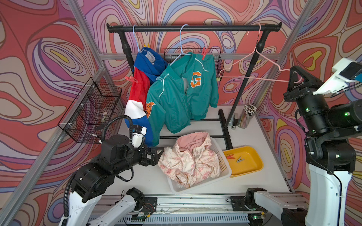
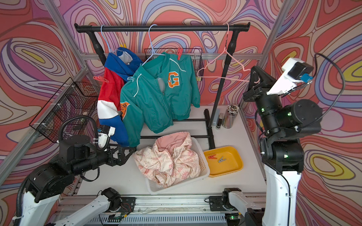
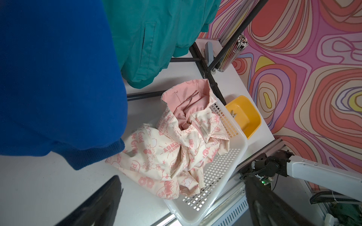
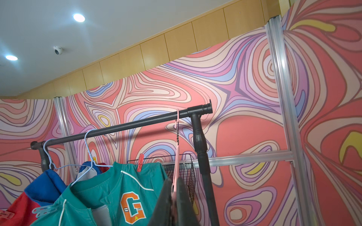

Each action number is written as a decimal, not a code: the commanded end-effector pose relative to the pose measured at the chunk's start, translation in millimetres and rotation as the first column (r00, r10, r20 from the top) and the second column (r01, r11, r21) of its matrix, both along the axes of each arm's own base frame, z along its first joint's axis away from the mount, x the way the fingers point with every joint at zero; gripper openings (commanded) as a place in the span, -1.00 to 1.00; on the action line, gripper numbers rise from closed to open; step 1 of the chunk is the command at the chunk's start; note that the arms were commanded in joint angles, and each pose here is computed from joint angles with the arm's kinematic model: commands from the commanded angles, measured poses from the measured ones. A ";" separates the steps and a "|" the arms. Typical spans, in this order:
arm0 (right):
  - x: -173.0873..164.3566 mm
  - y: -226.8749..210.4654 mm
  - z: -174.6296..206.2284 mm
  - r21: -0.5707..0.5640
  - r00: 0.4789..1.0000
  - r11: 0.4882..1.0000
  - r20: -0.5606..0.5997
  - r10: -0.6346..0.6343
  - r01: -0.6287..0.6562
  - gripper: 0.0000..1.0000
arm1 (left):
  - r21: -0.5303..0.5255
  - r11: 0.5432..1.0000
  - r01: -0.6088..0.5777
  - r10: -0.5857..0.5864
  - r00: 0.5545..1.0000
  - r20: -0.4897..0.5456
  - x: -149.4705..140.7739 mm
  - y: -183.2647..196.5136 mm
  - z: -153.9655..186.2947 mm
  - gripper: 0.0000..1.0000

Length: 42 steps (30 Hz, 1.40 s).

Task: Remove the clothespins securing jackets to the hanger
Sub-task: Place the hanger on the clothesline, then pick up the hanger from the clothesline.

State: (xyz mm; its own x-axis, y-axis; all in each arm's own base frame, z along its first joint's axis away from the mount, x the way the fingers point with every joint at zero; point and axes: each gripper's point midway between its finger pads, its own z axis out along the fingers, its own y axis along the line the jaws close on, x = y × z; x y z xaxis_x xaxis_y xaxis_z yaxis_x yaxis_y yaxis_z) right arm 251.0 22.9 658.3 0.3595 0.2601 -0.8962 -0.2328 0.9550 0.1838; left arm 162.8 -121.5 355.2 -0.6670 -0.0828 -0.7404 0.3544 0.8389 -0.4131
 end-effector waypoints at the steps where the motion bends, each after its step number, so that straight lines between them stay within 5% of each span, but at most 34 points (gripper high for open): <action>1: 2.7 -2.6 -7.1 0.020 1.000 1.000 -0.013 -0.009 0.009 -0.52 | -0.001 1.000 0.005 -0.005 0.999 0.032 0.5 0.3 7.0 0.99; 6: 6.6 -1.4 -20.1 0.032 0.999 0.999 -0.047 0.004 -0.003 0.11 | 0.000 1.000 0.012 -0.012 0.998 0.061 5.6 -2.4 19.5 1.00; 10: 4.5 0.4 -27.5 0.052 0.998 0.998 -0.052 0.024 -0.022 0.49 | -0.040 0.999 0.020 -0.013 0.986 0.166 15.7 -7.9 61.8 0.99; 18: 6.6 6.3 -44.8 0.059 0.993 0.997 -0.094 0.064 -0.059 0.66 | 0.037 0.999 -0.031 0.016 0.939 0.344 50.1 -7.3 121.3 0.99; 28: 5.5 30.9 -88.1 0.087 0.956 0.974 -0.189 0.222 -0.209 0.95 | 0.171 0.980 -0.104 -0.019 0.801 0.598 88.6 -9.9 187.8 0.62; 36: 7.4 46.8 -146.6 0.147 0.890 0.944 -0.318 0.327 -0.294 0.96 | 0.243 0.953 -0.182 -0.007 0.786 0.618 134.6 -14.6 194.9 0.52; 42: 7.7 51.5 -181.3 0.169 0.852 0.935 -0.386 0.353 -0.311 0.96 | 0.175 0.964 -0.202 0.067 0.816 0.574 166.8 8.3 191.9 0.33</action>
